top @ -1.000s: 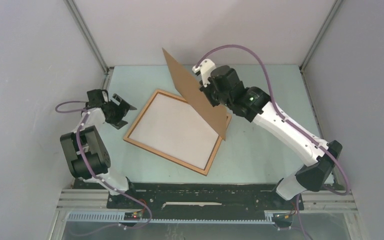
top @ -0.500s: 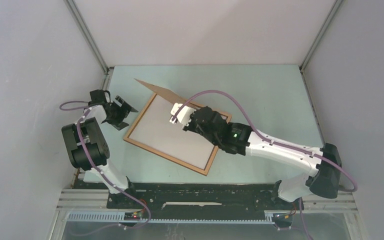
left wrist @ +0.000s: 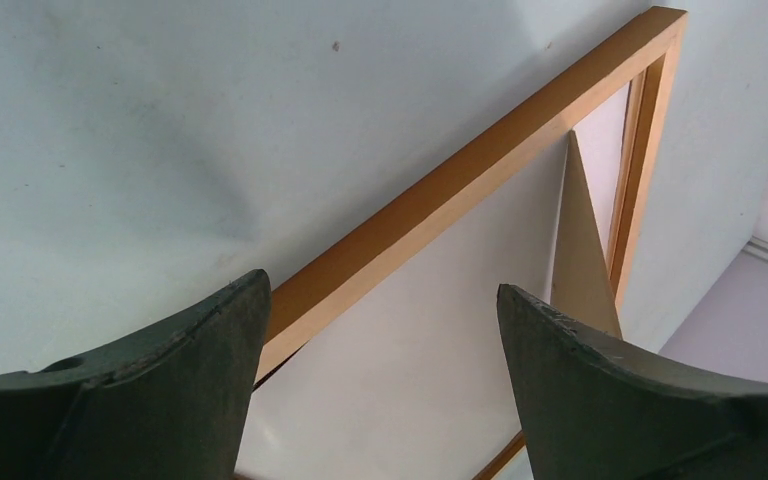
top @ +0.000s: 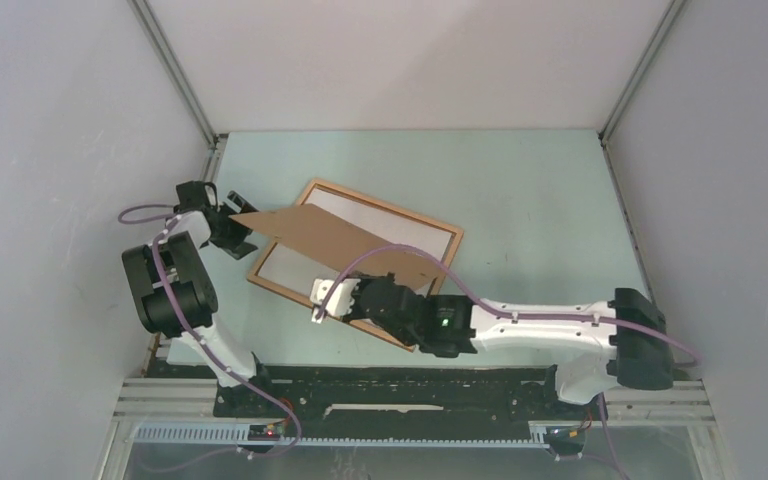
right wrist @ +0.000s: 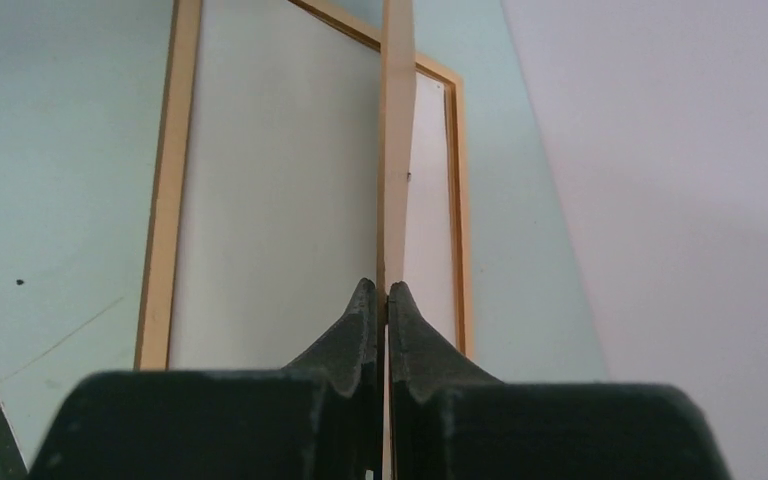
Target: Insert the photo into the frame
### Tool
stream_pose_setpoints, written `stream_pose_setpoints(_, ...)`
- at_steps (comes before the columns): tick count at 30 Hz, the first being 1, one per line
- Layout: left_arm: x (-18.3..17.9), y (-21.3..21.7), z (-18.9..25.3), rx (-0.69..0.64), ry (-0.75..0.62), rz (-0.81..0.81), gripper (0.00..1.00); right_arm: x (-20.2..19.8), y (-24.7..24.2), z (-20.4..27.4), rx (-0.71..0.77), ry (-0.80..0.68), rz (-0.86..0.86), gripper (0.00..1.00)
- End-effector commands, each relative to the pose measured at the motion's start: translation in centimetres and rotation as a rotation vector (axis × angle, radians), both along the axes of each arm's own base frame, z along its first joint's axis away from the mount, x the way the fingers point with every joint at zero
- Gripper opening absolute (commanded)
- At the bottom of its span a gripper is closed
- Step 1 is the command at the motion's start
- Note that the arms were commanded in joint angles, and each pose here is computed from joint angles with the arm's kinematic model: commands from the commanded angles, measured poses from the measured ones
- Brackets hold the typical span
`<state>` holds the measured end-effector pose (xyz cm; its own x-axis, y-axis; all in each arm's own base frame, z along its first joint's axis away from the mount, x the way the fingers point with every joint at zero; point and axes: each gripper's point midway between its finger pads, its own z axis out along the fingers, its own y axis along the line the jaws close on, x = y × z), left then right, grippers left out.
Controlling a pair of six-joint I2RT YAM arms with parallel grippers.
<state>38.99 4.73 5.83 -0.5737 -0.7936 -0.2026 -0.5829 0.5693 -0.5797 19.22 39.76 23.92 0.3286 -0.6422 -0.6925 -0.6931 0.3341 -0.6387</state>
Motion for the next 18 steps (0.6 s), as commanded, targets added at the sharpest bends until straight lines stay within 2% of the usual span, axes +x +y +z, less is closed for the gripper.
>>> stream_pose_setpoints(1,-0.3,0.3,-0.5,-0.017,-0.004,0.018,0.89,0.0,2.4,-0.7,0.043,-0.044,-0.019,0.0)
stream_pose_setpoints(10,-0.1,0.3,-0.2,-0.045,-0.017,0.02,0.89,1.4,2.3,-5.1,-0.033,-0.153,-0.048,0.0)
stream_pose_setpoints(16,-0.1,0.8,0.9,-0.047,-0.052,0.026,0.9,0.9,2.9,-7.8,-0.097,-0.212,-0.038,0.0)
stream_pose_setpoints(18,-0.3,1.4,1.7,-0.024,-0.068,0.03,0.9,0.8,2.8,-8.3,-0.097,-0.191,-0.048,0.04)
